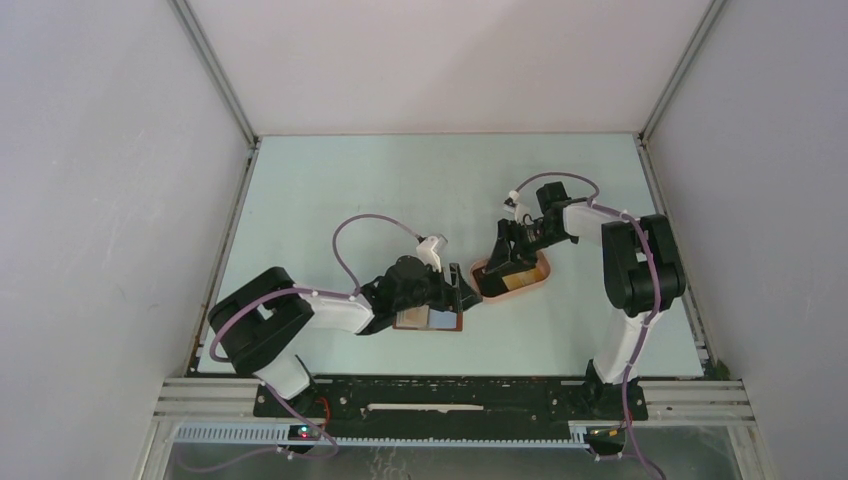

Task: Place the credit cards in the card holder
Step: Pick up the credit card from the storage box.

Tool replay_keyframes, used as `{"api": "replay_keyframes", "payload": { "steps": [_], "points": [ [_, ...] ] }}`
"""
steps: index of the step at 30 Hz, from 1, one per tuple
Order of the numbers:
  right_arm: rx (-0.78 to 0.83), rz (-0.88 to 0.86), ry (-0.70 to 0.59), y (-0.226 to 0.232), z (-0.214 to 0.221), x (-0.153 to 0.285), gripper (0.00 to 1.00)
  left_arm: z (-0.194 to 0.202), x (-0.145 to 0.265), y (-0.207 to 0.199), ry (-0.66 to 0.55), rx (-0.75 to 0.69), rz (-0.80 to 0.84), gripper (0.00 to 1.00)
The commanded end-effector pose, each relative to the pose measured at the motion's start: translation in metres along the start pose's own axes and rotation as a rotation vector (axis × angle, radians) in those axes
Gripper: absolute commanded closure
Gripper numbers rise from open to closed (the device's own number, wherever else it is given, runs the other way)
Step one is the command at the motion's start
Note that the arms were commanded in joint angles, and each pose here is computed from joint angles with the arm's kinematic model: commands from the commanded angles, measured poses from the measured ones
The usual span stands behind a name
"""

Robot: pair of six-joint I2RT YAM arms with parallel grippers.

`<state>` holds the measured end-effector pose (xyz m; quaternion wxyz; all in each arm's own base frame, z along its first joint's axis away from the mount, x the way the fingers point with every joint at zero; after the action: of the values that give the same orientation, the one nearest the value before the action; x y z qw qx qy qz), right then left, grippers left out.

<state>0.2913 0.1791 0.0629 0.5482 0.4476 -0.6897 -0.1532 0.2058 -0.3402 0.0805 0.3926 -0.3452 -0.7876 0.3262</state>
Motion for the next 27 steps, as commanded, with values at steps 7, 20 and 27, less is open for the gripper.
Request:
{"api": "replay_keyframes", "payload": {
  "steps": [7, 20, 27],
  "points": [
    [0.011, -0.172, -0.045, 0.029, -0.011, 0.006, 0.3, -0.015, -0.006, -0.02, -0.031, -0.009, 0.064, 0.21],
    [-0.028, -0.214, -0.037, 0.031, -0.01, 0.003, 0.42, -0.018, -0.004, -0.025, -0.047, -0.026, 0.089, 0.21],
    [0.007, -0.069, -0.006, 0.014, -0.006, -0.004, 0.47, -0.017, -0.005, -0.027, -0.045, -0.027, 0.104, 0.22]
  ]
}}
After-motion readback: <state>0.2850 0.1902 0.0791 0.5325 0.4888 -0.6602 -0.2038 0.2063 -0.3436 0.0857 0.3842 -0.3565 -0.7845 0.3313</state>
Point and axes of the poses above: each gripper's point midway between its finger pads, its own x axis back along the fingers, its own y axis along the line the jaws close on, z = x × y, the point moved 2 cm from there along x, back along the fingers, and after that the axes turned 12 degrees about x, right-handed, at the moved point
